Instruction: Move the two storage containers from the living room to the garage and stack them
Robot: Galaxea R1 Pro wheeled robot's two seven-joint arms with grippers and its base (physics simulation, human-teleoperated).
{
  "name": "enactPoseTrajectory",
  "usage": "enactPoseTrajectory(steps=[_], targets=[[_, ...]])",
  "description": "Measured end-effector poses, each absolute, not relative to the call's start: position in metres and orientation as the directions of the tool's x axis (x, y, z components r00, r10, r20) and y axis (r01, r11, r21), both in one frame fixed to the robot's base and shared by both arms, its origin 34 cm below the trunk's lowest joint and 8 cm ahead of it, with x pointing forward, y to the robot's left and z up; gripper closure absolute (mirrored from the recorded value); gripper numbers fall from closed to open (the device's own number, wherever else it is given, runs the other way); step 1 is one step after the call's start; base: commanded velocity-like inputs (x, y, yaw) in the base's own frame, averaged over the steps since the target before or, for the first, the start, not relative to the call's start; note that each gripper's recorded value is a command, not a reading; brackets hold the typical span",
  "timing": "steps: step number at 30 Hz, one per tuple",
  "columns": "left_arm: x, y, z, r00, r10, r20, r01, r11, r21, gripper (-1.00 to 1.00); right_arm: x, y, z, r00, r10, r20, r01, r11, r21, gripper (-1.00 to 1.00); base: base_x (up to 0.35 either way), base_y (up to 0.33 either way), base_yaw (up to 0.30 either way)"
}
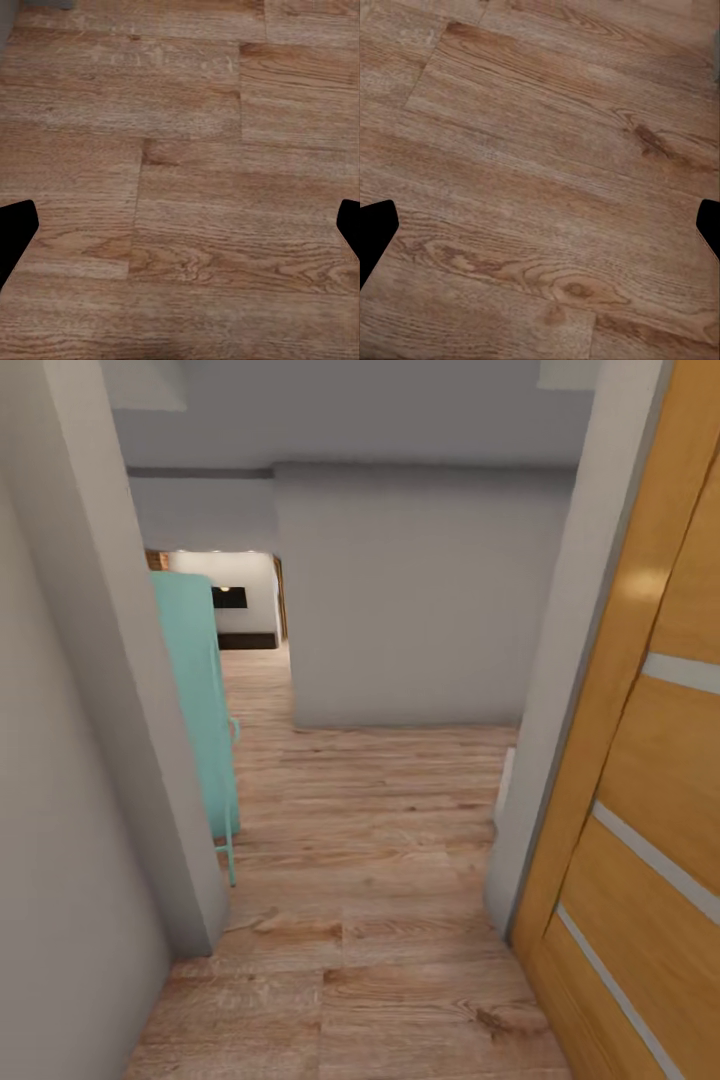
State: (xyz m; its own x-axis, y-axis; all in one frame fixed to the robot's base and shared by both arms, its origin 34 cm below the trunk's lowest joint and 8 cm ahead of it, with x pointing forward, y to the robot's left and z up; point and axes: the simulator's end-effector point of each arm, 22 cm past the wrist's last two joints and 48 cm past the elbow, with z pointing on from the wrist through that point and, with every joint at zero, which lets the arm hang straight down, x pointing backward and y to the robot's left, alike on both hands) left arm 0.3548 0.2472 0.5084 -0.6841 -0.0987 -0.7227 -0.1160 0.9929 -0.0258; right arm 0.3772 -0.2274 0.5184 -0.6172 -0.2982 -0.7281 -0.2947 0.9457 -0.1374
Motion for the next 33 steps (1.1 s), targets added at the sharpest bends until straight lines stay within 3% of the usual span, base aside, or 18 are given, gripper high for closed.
enactPoseTrajectory(steps=[25, 33], targets=[[0.355, 0.2483, 0.5086, -0.683, -0.098, -0.724, -0.117, 0.993, -0.024, -1.0, 0.3771, -0.2273, 0.5184, -0.617, -0.298, -0.728, -0.295, 0.946, -0.137, -1.0, 0.331, 0.0, 0.009], [0.3548, 0.2486, 0.5085, -0.683, -0.099, -0.724, -0.118, 0.993, -0.024, -1.0, 0.3771, -0.2271, 0.5184, -0.617, -0.298, -0.728, -0.296, 0.945, -0.136, -1.0, 0.331, 0.0, 0.139]])
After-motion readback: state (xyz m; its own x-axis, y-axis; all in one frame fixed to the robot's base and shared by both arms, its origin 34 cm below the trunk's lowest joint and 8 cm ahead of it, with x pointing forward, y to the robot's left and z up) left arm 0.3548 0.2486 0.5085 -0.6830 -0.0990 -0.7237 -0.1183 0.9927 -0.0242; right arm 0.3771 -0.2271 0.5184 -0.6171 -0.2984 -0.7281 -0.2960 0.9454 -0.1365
